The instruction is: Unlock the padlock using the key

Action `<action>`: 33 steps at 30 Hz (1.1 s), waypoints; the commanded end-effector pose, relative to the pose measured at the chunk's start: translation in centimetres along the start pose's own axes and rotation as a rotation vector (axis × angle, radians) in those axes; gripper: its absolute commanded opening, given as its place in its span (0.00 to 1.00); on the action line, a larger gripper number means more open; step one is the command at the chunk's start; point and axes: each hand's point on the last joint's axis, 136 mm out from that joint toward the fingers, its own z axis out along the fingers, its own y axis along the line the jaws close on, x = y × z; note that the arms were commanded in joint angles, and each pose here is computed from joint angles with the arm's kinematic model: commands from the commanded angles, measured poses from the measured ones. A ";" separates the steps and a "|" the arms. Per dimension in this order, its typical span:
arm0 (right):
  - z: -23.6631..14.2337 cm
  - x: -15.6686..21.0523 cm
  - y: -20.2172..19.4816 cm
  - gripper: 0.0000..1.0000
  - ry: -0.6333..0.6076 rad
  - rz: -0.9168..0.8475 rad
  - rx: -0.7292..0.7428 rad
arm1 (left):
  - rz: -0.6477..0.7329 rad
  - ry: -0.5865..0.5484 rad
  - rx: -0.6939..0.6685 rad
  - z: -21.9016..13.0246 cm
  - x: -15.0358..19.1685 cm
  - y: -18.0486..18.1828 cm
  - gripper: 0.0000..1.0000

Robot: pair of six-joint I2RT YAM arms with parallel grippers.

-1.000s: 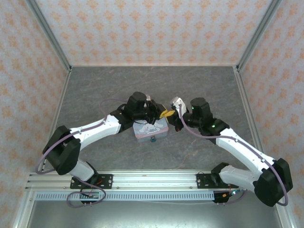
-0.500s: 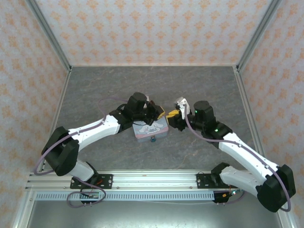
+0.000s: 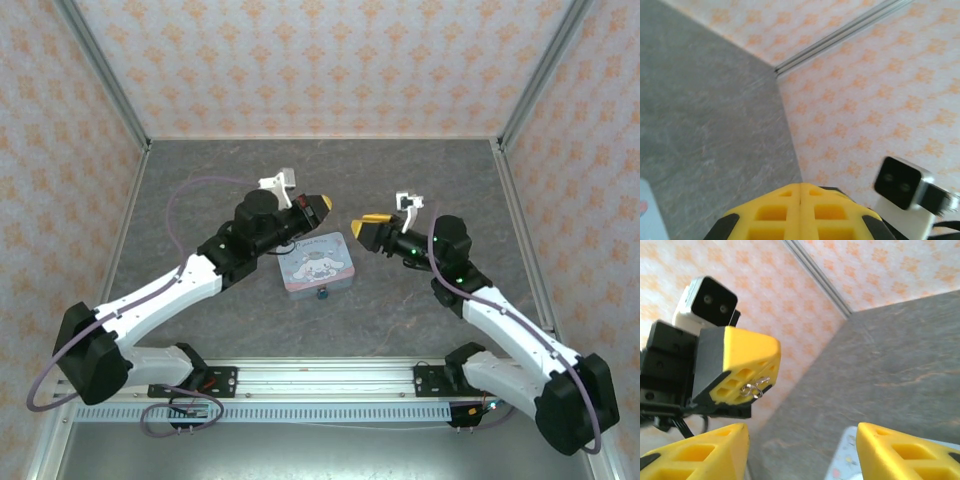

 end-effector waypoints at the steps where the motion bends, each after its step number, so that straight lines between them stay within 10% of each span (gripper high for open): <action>1: 0.0 -2.8 4.3 0.58 -0.097 0.084 -0.215 | 0.088 -0.071 0.102 -0.7 -1.4 -2.3 0.00; 33: 4.9 -3.1 4.4 0.30 -0.086 0.234 -0.278 | 0.006 -0.065 0.123 -0.1 -0.9 -2.0 0.00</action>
